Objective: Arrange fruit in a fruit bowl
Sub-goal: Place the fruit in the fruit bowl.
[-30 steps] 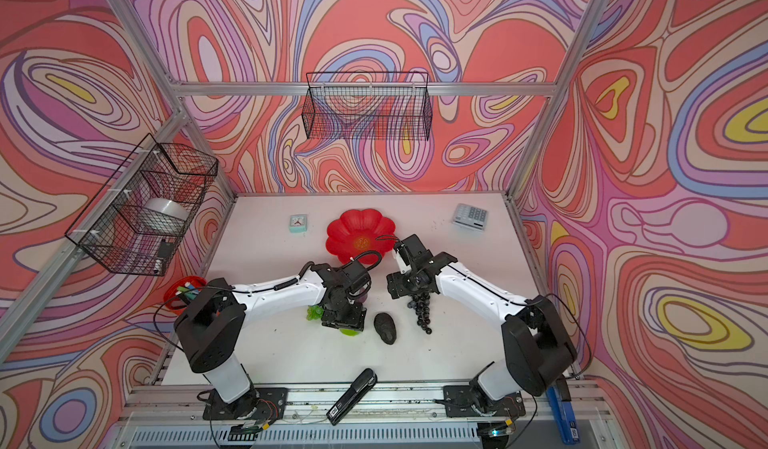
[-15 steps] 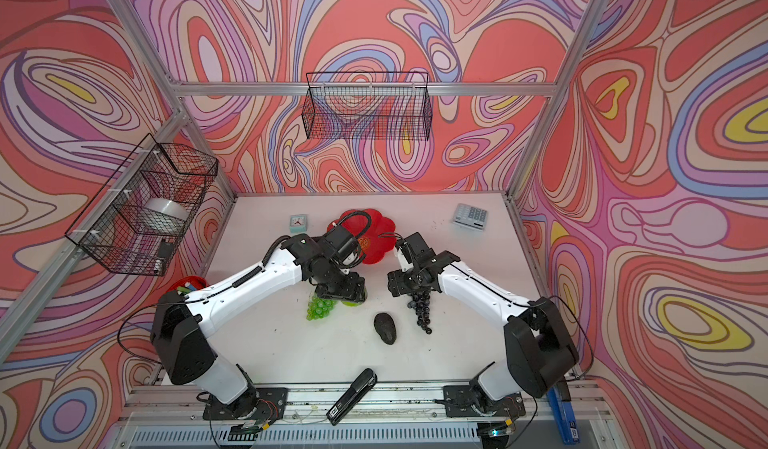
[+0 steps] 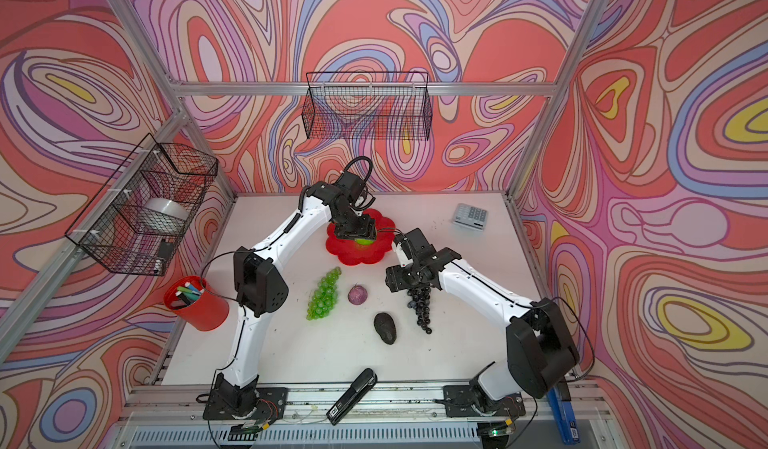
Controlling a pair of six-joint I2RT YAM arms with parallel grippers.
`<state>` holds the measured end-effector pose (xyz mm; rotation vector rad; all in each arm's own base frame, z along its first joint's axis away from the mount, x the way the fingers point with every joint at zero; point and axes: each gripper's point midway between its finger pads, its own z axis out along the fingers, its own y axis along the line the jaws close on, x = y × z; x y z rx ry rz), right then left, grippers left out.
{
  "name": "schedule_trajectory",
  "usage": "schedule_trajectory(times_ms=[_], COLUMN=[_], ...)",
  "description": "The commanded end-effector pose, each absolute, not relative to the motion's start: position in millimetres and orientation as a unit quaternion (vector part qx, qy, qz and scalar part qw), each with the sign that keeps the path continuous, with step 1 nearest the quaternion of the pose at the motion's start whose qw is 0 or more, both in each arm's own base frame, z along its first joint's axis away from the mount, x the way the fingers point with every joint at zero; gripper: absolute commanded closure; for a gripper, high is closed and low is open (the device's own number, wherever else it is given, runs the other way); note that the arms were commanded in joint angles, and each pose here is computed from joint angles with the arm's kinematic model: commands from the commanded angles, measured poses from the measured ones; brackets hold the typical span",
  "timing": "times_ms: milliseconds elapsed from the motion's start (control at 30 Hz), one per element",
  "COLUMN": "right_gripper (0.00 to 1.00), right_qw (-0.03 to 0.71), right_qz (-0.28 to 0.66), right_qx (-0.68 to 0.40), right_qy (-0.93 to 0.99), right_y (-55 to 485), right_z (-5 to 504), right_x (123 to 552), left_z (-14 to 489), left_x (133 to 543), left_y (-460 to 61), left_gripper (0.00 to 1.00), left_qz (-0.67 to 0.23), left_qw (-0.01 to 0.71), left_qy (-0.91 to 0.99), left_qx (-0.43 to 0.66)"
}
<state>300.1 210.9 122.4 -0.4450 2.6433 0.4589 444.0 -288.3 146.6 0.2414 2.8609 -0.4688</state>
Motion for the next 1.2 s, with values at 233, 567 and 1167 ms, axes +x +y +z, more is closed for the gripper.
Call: schedule_trajectory(times_ms=[233,567,1167], right_gripper=[0.29,0.29,0.29], right_qw=[0.226,0.207,0.183], right_qz=[0.173,0.185,0.178], right_qx=[-0.159,-0.152,-0.157], right_qy=[0.945,0.949,0.954], right_y=[213,219,221], right_z=[135,127,113], right_x=[305,295,291], left_z=[107,84,58], left_x=[462,484,502], left_y=[-270,-271,-267], left_gripper=[0.59,0.59,0.56], left_qz=[-0.131,-0.139,-0.136], left_qw=[0.092,0.106,0.114], left_qy=[0.984,0.983,0.984], left_qx=[0.074,0.057,0.033])
